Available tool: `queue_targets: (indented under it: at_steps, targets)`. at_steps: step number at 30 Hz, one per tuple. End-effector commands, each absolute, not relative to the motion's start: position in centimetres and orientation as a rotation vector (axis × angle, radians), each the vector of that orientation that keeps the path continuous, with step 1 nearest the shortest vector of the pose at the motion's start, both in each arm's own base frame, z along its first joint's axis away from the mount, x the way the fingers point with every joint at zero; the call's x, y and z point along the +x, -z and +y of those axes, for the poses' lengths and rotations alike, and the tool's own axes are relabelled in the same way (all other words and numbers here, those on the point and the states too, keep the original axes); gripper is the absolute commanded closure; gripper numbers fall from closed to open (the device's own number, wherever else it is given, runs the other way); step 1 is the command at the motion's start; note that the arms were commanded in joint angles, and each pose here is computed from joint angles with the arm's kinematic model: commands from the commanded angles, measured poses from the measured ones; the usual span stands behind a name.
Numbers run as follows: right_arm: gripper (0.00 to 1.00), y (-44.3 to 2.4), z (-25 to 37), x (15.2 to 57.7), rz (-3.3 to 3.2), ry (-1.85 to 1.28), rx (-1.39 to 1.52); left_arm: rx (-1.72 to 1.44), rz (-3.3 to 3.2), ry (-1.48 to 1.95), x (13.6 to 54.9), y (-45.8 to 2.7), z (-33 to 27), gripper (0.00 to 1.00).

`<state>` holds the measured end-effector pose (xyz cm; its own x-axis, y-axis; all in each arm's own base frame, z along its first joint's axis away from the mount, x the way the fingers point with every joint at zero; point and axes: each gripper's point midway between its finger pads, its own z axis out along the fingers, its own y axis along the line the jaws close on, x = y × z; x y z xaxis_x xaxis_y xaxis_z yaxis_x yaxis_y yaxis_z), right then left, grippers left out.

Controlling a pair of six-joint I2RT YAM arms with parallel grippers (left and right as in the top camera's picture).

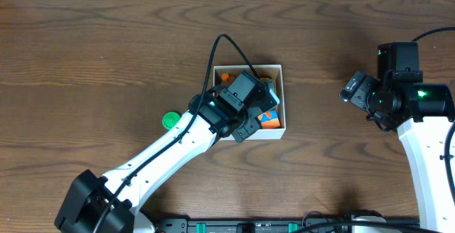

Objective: Pack container
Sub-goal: 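Carry the duck with the left gripper into the box and release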

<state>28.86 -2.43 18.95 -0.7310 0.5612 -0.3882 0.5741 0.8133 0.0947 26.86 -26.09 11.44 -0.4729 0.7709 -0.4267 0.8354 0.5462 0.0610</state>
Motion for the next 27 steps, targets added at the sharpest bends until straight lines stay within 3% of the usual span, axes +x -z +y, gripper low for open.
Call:
queue_targets:
  at_steps: [1, 2, 4, 10, 16, 18, 23, 26, 27]
  targets:
    - [0.01, -18.6, -2.9, 28.7, 2.606, 0.081, 0.844, 1.314, 2.386, 0.186, 27.1, -11.3, -25.8, 0.63]
    - [0.01, -18.6, -2.9, 28.7, 2.606, 0.081, 0.844, 1.314, 2.386, 0.186, 27.1, -11.3, -25.8, 0.58]
    - [0.01, -18.6, -2.9, 28.7, 2.607, 0.081, 0.845, 1.314, 2.386, 0.186, 27.1, -11.3, -25.8, 0.34]
    - [0.01, -18.6, -2.9, 28.6, 2.615, 0.086, 0.831, 1.314, 2.384, 0.187, 27.1, -11.4, -25.8, 0.24]
    - [0.01, -18.6, -2.9, 28.7, 2.613, 0.086, 0.831, 1.278, 2.38, 0.168, 27.4, -12.0, -25.4, 0.24]
    - [0.01, -18.6, -3.1, 28.7, 2.611, 0.096, 0.832, 1.165, 2.396, 0.091, 28.4, -13.0, -24.1, 0.24]
    - [0.01, -18.6, -3.1, 28.6, 2.615, 0.104, 0.814, 0.806, 2.435, 0.023, 30.4, -17.2, -18.6, 0.09]
    - [0.01, -18.6, -3.1, 28.7, 2.616, 0.104, 0.811, 0.456, 2.471, 0.034, 31.7, -19.5, -13.5, 0.01]
    - [0.01, -18.6, -3.1, 28.7, 2.616, 0.104, 0.811, 0.31, 2.481, 0.038, 32.2, -20.1, -11.5, 0.02]
